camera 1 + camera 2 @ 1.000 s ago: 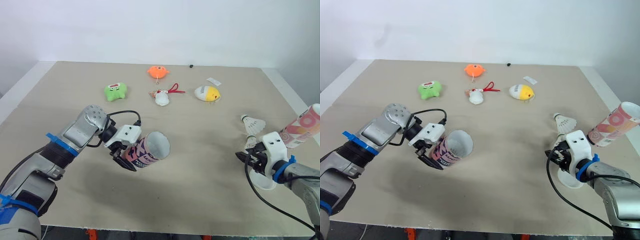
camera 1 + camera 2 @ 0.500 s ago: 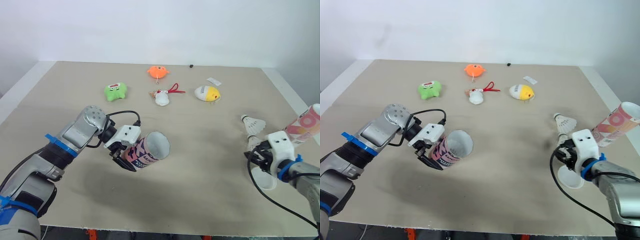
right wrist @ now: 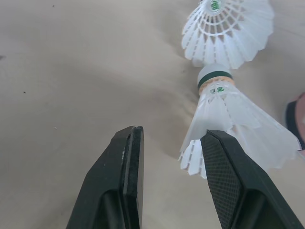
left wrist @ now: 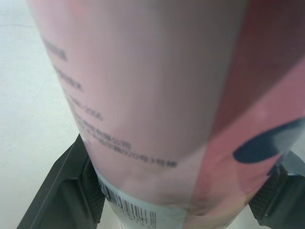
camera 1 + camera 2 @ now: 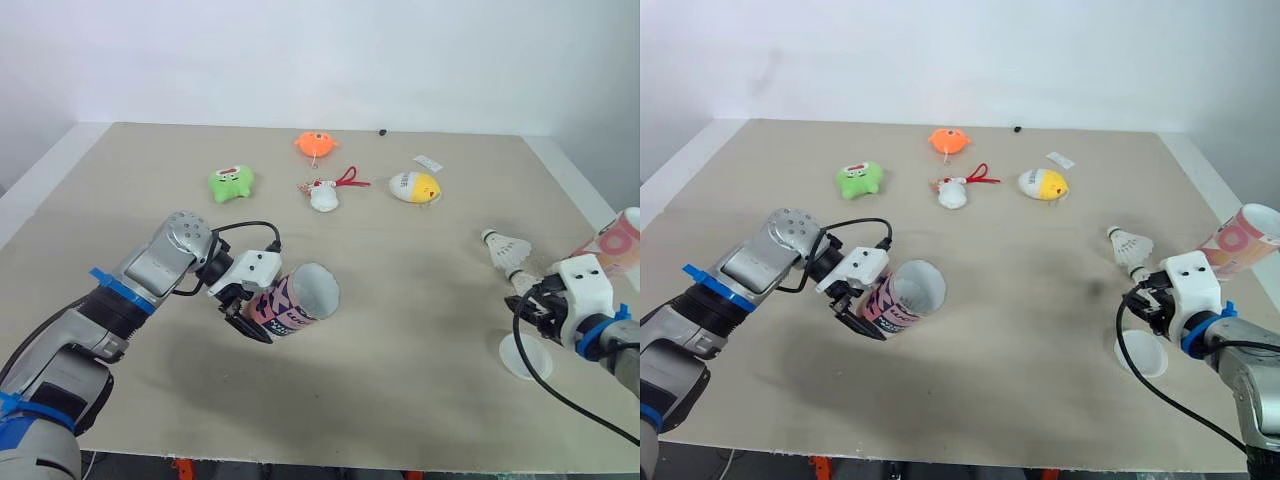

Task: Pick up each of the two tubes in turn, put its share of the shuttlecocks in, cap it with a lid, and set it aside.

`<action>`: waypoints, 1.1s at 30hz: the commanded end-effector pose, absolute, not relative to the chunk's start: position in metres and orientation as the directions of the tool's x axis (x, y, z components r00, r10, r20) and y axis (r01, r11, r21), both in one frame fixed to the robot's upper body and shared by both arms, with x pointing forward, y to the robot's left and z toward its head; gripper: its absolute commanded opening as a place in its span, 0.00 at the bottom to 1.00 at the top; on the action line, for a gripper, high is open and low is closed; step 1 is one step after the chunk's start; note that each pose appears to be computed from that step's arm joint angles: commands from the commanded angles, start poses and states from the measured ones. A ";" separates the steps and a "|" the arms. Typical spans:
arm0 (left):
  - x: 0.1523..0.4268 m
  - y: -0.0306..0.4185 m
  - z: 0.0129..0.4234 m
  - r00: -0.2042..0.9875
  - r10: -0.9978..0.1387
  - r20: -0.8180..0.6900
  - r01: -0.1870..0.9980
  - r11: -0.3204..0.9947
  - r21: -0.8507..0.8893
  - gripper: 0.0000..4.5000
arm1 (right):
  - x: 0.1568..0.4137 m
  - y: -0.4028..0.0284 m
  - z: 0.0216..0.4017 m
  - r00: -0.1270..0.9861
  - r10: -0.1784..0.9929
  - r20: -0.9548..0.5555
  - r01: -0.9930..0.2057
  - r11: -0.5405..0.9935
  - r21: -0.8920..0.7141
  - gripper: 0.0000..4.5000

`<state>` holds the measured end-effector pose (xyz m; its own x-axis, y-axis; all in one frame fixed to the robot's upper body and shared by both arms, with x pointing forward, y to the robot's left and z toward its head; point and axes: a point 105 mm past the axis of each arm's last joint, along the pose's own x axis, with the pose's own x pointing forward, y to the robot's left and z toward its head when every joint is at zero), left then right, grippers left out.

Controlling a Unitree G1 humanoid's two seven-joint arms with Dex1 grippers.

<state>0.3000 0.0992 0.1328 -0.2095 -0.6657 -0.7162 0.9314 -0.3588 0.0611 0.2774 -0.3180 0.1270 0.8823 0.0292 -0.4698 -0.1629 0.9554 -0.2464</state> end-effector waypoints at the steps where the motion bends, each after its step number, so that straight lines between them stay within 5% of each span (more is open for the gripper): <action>1: 0.300 0.104 0.131 -0.196 -0.658 -0.727 0.937 -0.344 0.059 0.76 | 0.285 -0.333 0.138 0.903 -0.053 -0.427 -0.085 0.951 -0.298 0.46; 8: 0.298 0.106 0.132 -0.191 -0.659 -0.727 0.939 -0.339 0.060 0.76 | 0.291 -0.346 0.134 0.897 -0.129 -0.422 -0.014 0.947 -0.321 0.46; 14: 0.297 0.107 0.133 -0.187 -0.661 -0.727 0.941 -0.333 0.061 0.76 | 0.289 -0.339 0.135 0.904 -0.084 -0.418 -0.049 0.953 -0.298 0.03; 22: 0.296 0.107 0.134 -0.188 -0.665 -0.723 0.941 -0.332 0.061 0.76 | 0.275 -0.335 0.157 0.916 -0.012 -0.401 -0.127 0.940 -0.317 0.03; 26: 0.296 0.106 0.133 -0.190 -0.663 -0.724 0.941 -0.333 0.058 0.76 | 0.266 -0.317 0.185 0.920 0.113 -0.374 -0.261 0.890 -0.374 0.03; 29: 0.297 0.106 0.133 -0.191 -0.661 -0.726 0.940 -0.336 0.059 0.76 | 0.258 -0.279 0.207 0.886 0.312 -0.344 -0.439 0.802 -0.404 0.03; 33: 0.298 0.104 0.134 -0.192 -0.661 -0.725 0.938 -0.340 0.062 0.76 | 0.211 -0.179 0.219 0.558 0.735 -0.385 -0.817 0.408 -0.407 0.03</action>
<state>0.2958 0.1015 0.1323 -0.2068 -0.6668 -0.7160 0.9352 -0.3498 0.0556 0.2322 -0.2125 0.2067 0.6898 0.6127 -0.3857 -0.7240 0.5860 -0.3639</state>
